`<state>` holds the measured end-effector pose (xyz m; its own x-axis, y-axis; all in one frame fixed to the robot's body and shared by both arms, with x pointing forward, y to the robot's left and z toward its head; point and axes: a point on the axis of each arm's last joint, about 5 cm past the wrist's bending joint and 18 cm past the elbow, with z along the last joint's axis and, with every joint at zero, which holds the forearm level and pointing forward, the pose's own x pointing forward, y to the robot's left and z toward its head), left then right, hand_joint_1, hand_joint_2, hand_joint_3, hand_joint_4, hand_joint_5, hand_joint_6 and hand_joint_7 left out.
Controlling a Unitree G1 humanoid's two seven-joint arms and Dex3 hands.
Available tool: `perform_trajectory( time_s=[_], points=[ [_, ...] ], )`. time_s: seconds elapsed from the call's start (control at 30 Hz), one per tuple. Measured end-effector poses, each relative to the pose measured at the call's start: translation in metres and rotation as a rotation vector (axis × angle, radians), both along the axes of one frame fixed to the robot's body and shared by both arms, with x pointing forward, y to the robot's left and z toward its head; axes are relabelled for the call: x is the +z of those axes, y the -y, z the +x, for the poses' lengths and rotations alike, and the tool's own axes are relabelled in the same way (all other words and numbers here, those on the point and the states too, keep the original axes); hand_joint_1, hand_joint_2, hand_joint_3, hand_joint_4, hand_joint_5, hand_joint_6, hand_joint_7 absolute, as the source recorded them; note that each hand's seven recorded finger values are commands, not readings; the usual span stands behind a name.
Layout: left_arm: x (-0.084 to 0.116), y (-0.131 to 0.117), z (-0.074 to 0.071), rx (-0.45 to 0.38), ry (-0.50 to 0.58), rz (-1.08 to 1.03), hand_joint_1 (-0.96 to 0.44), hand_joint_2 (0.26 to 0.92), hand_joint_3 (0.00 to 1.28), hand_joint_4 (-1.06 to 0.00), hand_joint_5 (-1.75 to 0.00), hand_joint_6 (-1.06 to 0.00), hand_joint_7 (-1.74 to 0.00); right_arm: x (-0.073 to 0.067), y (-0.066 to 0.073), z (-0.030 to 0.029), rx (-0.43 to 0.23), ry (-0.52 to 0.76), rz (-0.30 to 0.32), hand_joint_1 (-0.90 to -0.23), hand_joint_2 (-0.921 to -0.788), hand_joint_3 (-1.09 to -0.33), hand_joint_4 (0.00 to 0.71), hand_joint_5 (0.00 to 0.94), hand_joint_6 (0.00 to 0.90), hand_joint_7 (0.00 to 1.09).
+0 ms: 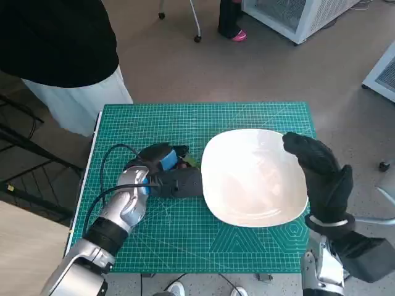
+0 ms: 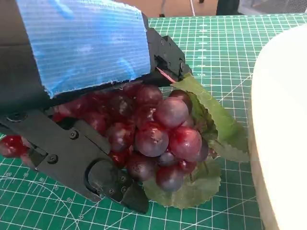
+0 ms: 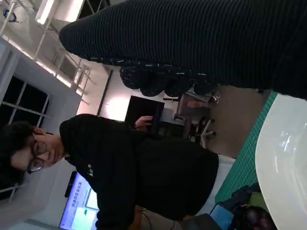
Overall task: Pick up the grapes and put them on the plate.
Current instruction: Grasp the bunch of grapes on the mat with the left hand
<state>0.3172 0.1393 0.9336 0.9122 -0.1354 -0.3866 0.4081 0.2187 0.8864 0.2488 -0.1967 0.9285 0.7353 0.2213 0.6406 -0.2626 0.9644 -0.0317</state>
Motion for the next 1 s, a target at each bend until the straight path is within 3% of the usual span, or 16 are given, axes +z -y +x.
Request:
perform_trajectory(
  time_s=[0.07, 0.2, 0.3, 0.37, 0.47, 0.53, 1.0],
  points=[
    [-0.0002, 0.0000, 0.0000, 0.000, 0.003, 0.000, -0.13, 0.755, 0.01, -0.56, -0.09, -0.52, -0.03, 0.0000, 0.0000, 0.0000, 0.000, 0.000, 0.000, -0.423, -0.921, -0.561, 0.591, 0.000, 0.557, 0.00],
    [-0.0011, 0.0008, 0.0003, -0.002, 0.033, 0.011, 0.19, 0.861, 0.03, -0.68, -0.79, -0.72, -0.06, 0.0000, 0.0000, 0.0001, 0.001, 0.000, -0.001, -0.423, -0.921, -0.561, 0.591, 0.000, 0.557, 0.00],
    [-0.0013, 0.0011, 0.0008, -0.003, 0.063, 0.028, 0.31, 0.901, 0.05, -0.70, -1.06, -0.78, -0.07, 0.0000, 0.0000, 0.0000, 0.001, 0.000, -0.001, -0.423, -0.921, -0.561, 0.591, 0.000, 0.557, 0.00],
    [-0.0015, 0.0010, 0.0008, -0.004, 0.076, 0.037, 0.28, 0.911, 0.05, -0.70, -1.13, -0.77, -0.24, 0.0000, 0.0000, 0.0001, 0.001, 0.000, -0.001, -0.423, -0.921, -0.561, 0.591, 0.000, 0.557, 0.00],
    [-0.0021, 0.0011, 0.0001, -0.019, 0.104, 0.053, 0.11, 0.918, 0.06, -0.69, -1.24, -0.70, -0.74, -0.0001, 0.0000, 0.0001, 0.002, 0.000, -0.001, -0.423, -0.921, -0.561, 0.591, 0.000, 0.557, 0.00],
    [-0.0026, 0.0013, -0.0008, -0.032, 0.122, 0.062, 0.05, 0.919, 0.07, -0.68, -1.29, -0.67, -0.87, -0.0001, 0.0001, 0.0002, 0.002, -0.001, -0.001, -0.422, -0.921, -0.562, 0.591, 0.000, 0.557, 0.00],
    [-0.0035, 0.0002, -0.0049, -0.045, 0.138, 0.064, 0.00, 0.921, 0.10, -0.61, -1.40, -0.66, -0.97, 0.0012, 0.0005, 0.0012, 0.003, 0.004, -0.004, -0.422, -0.921, -0.562, 0.590, 0.000, 0.556, 0.00]
  ],
)
